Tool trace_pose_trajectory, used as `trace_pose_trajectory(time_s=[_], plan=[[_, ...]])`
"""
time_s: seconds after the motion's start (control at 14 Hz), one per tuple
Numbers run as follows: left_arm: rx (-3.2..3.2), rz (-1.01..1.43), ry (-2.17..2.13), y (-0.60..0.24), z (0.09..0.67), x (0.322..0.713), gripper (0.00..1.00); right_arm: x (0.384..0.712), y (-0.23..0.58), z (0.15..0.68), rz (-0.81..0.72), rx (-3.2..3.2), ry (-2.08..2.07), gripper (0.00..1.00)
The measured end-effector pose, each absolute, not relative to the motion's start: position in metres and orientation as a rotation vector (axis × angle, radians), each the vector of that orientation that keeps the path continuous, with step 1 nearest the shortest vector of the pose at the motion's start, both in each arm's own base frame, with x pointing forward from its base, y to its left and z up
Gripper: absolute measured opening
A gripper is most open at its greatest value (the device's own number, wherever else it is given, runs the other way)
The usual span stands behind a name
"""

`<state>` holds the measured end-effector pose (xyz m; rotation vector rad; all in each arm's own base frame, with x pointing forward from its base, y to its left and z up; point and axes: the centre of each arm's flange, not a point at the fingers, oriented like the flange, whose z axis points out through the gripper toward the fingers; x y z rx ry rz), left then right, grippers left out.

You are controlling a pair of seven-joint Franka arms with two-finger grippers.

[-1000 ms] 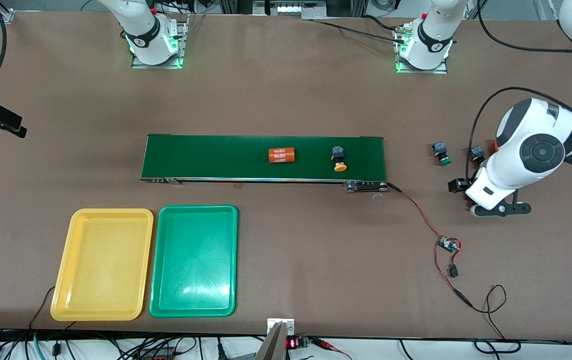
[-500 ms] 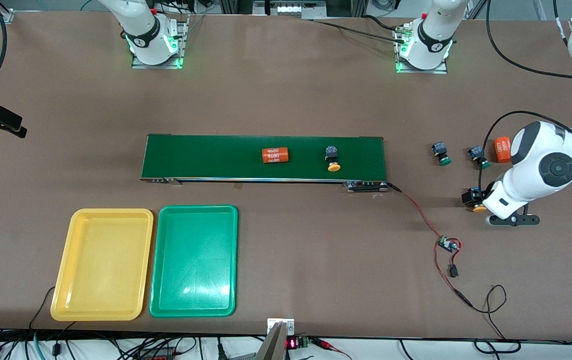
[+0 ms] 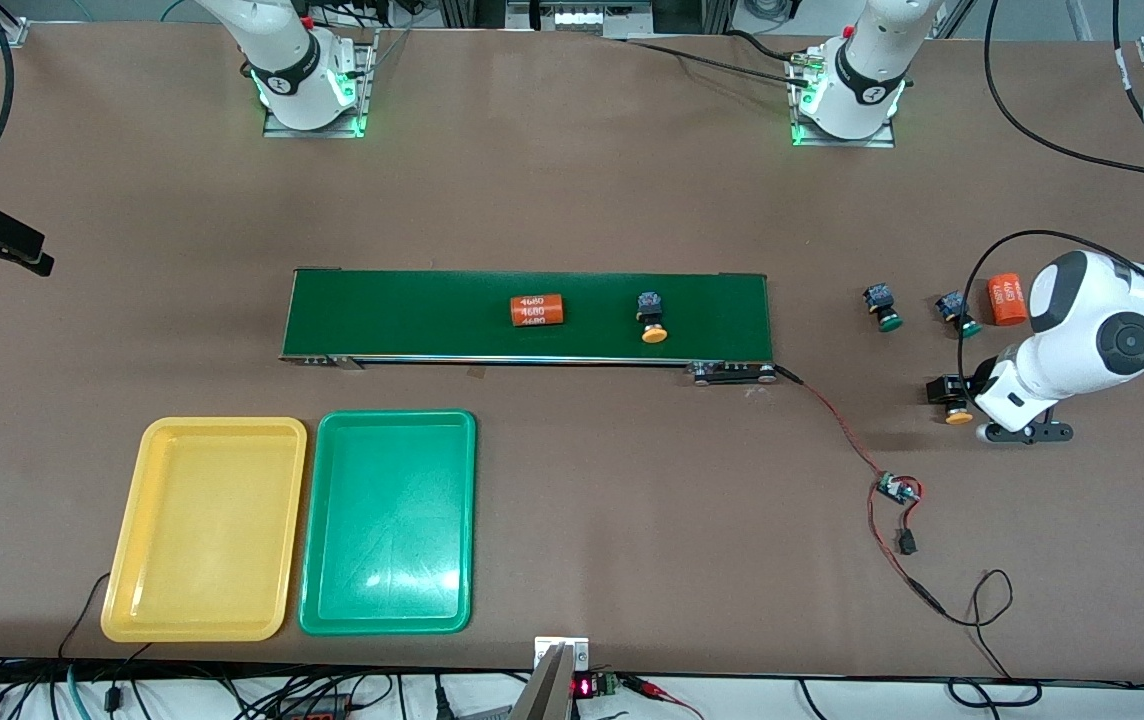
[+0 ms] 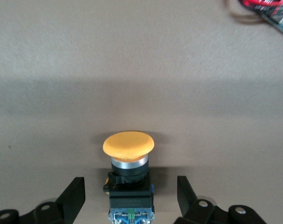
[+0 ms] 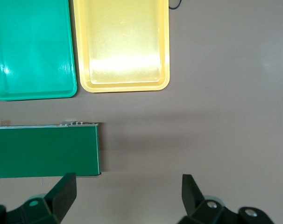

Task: Sort buttons by color to trays
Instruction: 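Grasp a second yellow-capped button with the left gripper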

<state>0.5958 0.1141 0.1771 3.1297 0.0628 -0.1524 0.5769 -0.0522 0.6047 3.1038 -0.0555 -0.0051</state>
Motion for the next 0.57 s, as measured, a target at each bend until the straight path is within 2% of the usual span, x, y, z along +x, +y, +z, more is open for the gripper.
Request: trace_pose_trajectory(time_s=[0.14,0.29,0.43,0.57], plan=[[3.125,-0.159,0.062,0.113,0.174,0.595,0.70,0.577,-0.052,0.605,-0.005,3.104,-0.056,1.00],[3.125,-0.160,0.054,0.109,0.175,0.596,0.44,0.577,-0.052,0.605,-0.005,3.104,-0.056,1.00],[3.124,-0.178,0.029,0.099,0.181,0.598,0.42,0.577,-0.052,0.605,-0.005,3.104,-0.056,1.00],[3.133,-0.226,-0.038,0.071,0.212,0.610,0.42,0.577,-0.052,0.605,-0.005,3.104,-0.056,1.00]])
